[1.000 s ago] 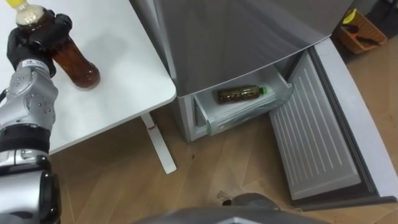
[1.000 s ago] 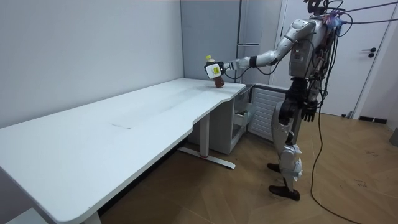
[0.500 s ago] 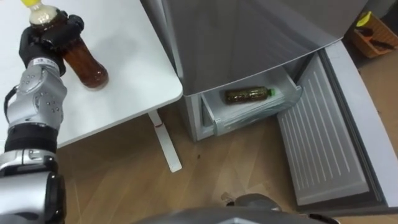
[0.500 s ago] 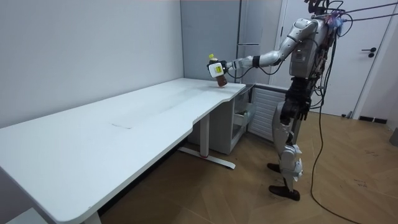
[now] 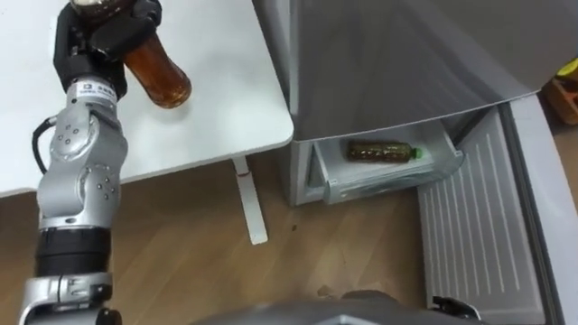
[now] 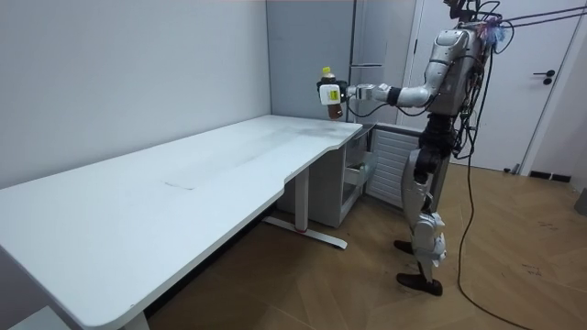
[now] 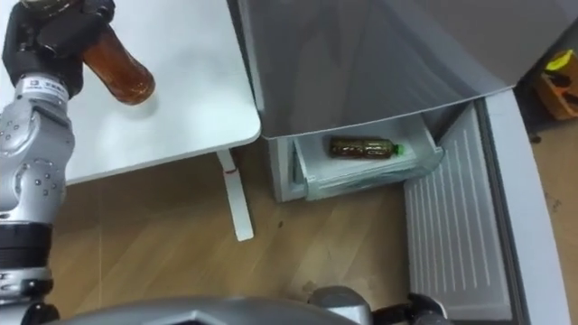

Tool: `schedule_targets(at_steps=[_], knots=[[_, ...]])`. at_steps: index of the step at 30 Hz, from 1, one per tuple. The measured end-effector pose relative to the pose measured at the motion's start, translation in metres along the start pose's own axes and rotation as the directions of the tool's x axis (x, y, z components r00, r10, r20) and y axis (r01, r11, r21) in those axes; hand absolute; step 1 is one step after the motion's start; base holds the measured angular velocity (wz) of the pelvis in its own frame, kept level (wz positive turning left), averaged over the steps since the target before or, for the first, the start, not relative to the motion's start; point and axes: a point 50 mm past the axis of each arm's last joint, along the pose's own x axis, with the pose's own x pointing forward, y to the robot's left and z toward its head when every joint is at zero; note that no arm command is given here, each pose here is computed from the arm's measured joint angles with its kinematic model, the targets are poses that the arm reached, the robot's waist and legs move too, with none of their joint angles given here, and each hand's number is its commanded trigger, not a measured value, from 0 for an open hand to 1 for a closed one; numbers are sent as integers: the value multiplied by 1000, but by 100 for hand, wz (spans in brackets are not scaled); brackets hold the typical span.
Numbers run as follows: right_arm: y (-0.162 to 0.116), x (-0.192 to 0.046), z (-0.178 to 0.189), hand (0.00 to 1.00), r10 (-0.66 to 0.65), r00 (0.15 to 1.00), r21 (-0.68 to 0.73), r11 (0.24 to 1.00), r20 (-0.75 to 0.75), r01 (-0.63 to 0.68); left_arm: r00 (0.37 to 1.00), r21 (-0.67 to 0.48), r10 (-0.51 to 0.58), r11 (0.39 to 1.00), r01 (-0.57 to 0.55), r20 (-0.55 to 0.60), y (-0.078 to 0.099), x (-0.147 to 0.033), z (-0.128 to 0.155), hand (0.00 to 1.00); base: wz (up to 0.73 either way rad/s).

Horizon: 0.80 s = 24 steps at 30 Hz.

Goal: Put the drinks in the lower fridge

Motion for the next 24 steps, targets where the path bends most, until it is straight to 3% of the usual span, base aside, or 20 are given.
schedule_targets(at_steps=[4, 11, 19, 24], knots=[[3, 0, 0, 0, 22, 1000, 40, 999, 1, -22, 998, -2, -61, 998, 61, -14, -2, -14, -6, 100, 24], [2, 0, 6, 0, 34, 999, -47, 998, 18, -33, 982, 47, -182, 982, 184, -42, -13, -27, -12, 100, 25], [1, 0, 12, 0, 37, 999, -140, 990, 32, -33, 929, -26, -366, 930, 366, -59, -38, -40, -18, 100, 15], [3, -1, 28, 0, 46, 995, -134, 990, 89, -34, 912, -87, -398, 916, 390, -100, -44, -50, -32, 100, -2]])
